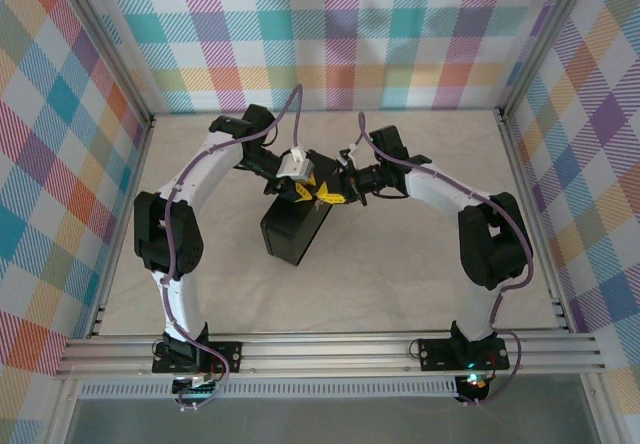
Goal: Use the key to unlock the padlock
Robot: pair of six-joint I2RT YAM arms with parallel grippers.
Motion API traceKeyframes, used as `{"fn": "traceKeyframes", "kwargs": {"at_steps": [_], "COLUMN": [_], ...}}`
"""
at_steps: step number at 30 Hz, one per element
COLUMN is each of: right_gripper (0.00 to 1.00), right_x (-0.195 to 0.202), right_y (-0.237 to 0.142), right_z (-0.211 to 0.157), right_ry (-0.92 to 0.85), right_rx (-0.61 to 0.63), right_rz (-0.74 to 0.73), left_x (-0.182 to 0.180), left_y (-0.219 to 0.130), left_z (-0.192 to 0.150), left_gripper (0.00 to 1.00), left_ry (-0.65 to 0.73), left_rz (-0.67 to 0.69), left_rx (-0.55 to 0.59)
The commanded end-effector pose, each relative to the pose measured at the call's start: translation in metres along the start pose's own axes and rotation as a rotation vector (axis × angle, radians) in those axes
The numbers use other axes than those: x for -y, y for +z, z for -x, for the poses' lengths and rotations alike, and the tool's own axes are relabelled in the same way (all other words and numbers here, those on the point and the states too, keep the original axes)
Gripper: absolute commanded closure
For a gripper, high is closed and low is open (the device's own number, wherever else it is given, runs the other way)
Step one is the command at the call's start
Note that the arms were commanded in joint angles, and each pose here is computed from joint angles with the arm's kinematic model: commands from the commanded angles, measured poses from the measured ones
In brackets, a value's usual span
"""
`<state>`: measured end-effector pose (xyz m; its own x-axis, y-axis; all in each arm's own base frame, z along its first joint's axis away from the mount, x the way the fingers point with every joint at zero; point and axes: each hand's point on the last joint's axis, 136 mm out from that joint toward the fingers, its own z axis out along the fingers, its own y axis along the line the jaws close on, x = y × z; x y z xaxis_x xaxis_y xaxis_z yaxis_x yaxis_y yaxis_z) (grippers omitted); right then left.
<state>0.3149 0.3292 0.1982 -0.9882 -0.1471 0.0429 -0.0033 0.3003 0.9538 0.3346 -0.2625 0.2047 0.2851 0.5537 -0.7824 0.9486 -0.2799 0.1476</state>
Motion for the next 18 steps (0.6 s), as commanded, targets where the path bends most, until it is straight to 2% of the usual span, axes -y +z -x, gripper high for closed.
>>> {"fn": "traceKeyframes", "kwargs": {"at_steps": [1, 5, 8, 14, 18], "right_gripper": [1.00, 0.90, 0.81, 0.74, 0.73], "right_x": [-0.026, -0.031, -0.020, 0.004, 0.006], "right_y": [0.016, 0.016, 0.004, -0.046, -0.068], "right_z": [0.013, 0.009, 0.004, 0.006, 0.007], "right_ry": [-0.066, -0.078, -0.085, -0.093, -0.236], "right_rx": [0.019, 0.014, 0.027, 0.116, 0.155], "right_rz": [0.042, 0.042, -0.007, -0.079, -0.168], "left_x": [0.017, 0.012, 0.011, 0.011, 0.009], "left_y": [0.004, 0.007, 0.010, 0.011, 0.009], "left_z": [0.027, 0.018, 0.005, -0.004, -0.007], "left_gripper": [0.72, 0.72, 0.72, 0.72, 0.72], "left_ry": [0.017, -0.007, -0.032, -0.063, -0.074], "left_rz": [-0.047, -0.031, -0.029, -0.030, -0.021], "left_rx": [0.098, 0.067, 0.026, 0.007, -0.006]}}
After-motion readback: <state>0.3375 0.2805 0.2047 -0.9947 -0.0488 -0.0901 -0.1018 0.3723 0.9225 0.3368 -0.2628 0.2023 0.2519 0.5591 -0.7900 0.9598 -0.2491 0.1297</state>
